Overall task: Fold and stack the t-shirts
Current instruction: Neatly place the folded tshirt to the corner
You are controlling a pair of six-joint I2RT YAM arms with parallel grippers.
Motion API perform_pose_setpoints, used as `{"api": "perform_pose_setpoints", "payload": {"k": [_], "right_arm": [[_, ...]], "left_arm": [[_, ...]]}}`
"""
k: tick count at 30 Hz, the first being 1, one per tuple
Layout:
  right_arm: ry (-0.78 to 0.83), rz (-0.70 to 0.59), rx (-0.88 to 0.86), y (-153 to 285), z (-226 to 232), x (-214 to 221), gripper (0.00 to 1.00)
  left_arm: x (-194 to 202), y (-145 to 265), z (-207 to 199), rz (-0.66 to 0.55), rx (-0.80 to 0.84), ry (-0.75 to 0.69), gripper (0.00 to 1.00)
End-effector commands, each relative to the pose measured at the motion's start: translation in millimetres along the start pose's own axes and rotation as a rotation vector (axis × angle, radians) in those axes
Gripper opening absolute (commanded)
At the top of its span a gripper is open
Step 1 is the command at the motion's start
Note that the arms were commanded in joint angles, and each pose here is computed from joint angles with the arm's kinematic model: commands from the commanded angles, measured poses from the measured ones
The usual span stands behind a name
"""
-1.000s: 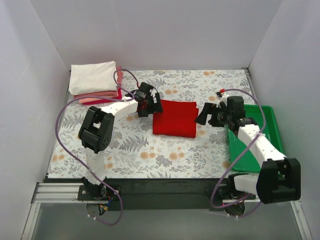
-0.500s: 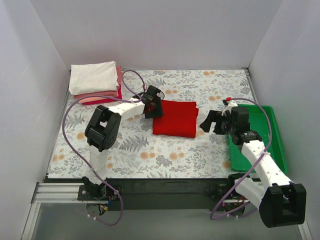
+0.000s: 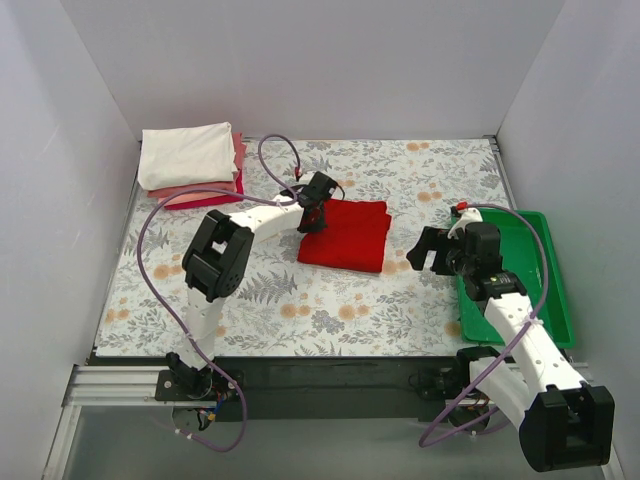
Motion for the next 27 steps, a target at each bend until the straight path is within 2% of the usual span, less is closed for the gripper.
{"api": "perform_pose_setpoints", "payload": {"k": [1,6,18,19,20,22,27], "right_arm": [[0.035,-0.062,0.057,3.4,-6.1,-4.0,0.98],[0.081,-0.102,0.086,9.1,-9.7,-4.9,0.98],[0.1,-0.102,0.186,5.8,-21.6,-1.4,0.98],[0.099,-0.101,0.194,5.2,-22.1,-2.5,0.98],[0.098,-0.094,0.2,3.3,-23.1,-1.8,0.98],[0.096,-0.087,0.214,1.5,-25.0,-1.5,0.98],[0.092,-0.059,0.24,-4.6,-29.1,1.4,0.98]], "left_arm": [[-10.1,-2.2,37.0,-0.104,-0.308,-0.1,0.0],[-49.5,16.2,45.2,-0.301,-0.446,-0.154,0.0],[-129.6,26.8,61.8,-0.548,-0.567,-0.339,0.0],[-135.9,28.8,67.1,-0.55,-0.595,-0.399,0.0],[-146.4,32.0,67.7,-0.607,-0.608,-0.376,0.0],[-157.8,36.0,76.8,-0.625,-0.655,-0.419,0.0],[-189.7,49.3,92.8,-0.724,-0.725,-0.395,0.0]]}}
Point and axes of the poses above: each gripper's point midway between its finger pads, its own y axis back along the fingers, its own z axis along the line the jaws close on, x = y × z, the point moved 9 cm from there along y, back along the fingers, and after that the axes turned 3 degrees about -y, right-handed, at the moved point
